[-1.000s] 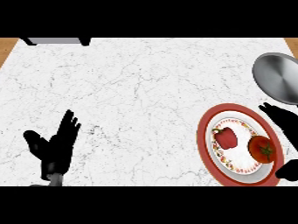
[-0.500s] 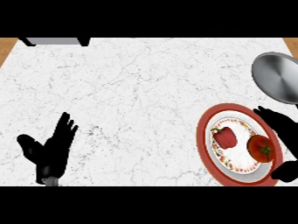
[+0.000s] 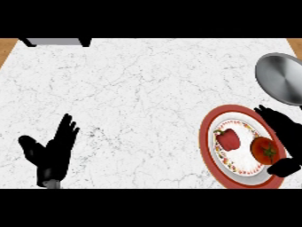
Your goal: Pick the tomato from the plate and place it in the pan
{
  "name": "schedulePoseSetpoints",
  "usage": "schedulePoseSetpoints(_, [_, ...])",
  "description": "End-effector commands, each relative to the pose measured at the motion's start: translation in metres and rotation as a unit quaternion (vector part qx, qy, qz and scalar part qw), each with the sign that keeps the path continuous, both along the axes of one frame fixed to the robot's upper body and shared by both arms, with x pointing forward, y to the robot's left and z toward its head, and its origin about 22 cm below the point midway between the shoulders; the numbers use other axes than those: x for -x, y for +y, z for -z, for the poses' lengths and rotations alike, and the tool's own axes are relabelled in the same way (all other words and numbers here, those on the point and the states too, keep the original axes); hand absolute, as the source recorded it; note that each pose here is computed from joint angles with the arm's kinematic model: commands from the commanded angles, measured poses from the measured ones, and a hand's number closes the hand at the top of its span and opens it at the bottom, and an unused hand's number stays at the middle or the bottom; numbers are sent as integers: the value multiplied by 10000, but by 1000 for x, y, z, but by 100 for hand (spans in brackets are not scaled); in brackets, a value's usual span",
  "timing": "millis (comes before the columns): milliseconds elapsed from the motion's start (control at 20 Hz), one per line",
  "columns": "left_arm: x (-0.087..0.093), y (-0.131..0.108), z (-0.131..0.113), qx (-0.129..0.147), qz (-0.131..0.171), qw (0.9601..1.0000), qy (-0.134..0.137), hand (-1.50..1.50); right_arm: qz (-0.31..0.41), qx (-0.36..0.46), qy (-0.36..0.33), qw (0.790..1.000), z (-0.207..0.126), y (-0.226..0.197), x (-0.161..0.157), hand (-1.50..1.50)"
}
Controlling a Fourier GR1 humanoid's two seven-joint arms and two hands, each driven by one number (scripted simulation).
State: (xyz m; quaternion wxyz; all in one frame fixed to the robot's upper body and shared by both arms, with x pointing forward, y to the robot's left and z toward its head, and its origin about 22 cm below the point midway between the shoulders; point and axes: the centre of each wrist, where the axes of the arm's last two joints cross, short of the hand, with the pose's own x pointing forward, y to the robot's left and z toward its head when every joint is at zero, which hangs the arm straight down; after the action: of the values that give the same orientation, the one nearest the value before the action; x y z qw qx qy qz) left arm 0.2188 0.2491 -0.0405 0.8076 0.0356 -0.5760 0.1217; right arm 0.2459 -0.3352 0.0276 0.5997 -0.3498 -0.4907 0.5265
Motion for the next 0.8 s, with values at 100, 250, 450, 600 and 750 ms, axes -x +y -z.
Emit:
schedulePoseSetpoints(100, [-13,5,-1,130,-20,9999,-39,0,-50,-268,225,9994,19,10,-15,150])
schedulePoseSetpoints(250, [-9,0,10,85,15,10000,12,0,-797,44,-184,9966,16,-12,-9,150])
schedulePoseSetpoints(450, [15,-9,-2,48,-45,10000,-73,0,-760,-56,-428,9962,45,-4,-14,150])
schedulePoseSetpoints(600, [7,-12,10,100,-28,9999,23,0,-759,-19,-518,9958,43,-7,-13,150])
schedulePoseSetpoints(750, [-3,3,6,58,32,10000,66,0,-784,79,-404,9961,36,-5,-13,150])
